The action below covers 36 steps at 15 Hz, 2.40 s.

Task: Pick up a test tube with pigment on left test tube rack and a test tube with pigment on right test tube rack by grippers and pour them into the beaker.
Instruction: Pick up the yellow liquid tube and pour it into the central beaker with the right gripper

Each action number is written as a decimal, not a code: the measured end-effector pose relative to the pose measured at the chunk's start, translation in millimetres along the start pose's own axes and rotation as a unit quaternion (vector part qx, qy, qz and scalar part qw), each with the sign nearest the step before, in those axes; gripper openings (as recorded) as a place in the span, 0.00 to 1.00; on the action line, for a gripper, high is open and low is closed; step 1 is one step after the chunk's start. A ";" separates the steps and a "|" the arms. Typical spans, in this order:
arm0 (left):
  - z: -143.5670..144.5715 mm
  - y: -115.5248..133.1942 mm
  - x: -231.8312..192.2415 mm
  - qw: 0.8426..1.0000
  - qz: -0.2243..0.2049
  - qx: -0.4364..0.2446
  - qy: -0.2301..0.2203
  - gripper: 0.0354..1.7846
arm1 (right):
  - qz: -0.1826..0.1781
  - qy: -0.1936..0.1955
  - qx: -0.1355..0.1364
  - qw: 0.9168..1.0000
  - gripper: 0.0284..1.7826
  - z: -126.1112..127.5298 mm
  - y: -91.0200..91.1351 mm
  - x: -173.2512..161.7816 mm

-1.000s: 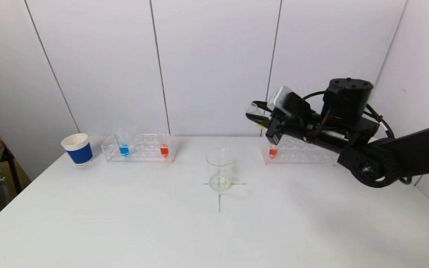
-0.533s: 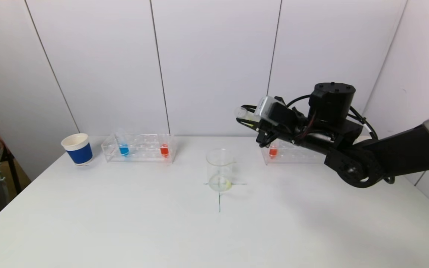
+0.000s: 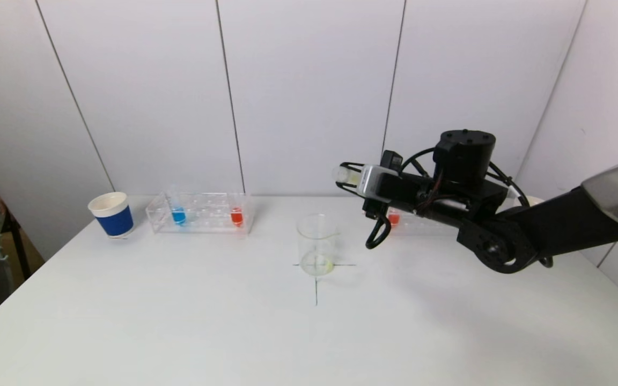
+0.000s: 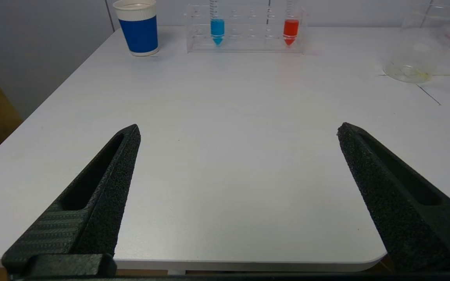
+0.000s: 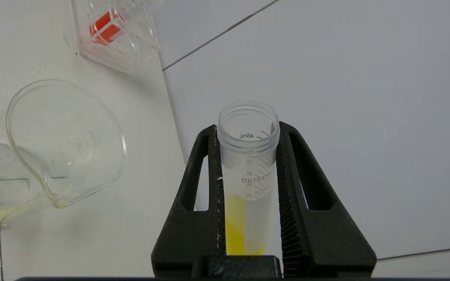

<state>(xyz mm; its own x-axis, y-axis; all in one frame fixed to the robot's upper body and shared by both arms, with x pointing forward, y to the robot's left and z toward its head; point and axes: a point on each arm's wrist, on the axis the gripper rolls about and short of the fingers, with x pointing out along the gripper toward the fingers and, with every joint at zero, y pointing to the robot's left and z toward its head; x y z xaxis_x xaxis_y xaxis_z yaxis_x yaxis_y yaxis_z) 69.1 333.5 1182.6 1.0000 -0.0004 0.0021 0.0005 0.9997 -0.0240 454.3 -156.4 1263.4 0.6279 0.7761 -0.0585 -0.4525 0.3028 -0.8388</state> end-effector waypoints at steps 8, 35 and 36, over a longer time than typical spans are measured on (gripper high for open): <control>0.0 0.0 0.0 1.000 0.000 0.000 0.000 0.99 | 0.016 -0.020 -0.063 0.998 0.24 -3.7 6.4 7.5; 0.0 0.0 0.0 1.000 0.000 0.000 0.000 0.99 | 0.041 -0.035 -0.150 0.987 0.24 -10.9 25.3 16.0; 0.0 0.0 0.0 1.000 0.000 0.000 0.000 0.99 | 0.041 -0.036 -0.155 0.986 0.24 -11.0 25.5 16.1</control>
<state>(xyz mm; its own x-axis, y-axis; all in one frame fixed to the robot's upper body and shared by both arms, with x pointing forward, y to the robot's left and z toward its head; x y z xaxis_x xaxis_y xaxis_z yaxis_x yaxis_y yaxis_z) 69.1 333.5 1182.6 1.0000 0.0000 0.0021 0.0001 0.9997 -0.0238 459.9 -142.3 1235.1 0.5448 0.8321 -0.1044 -0.2782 0.0619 -0.9585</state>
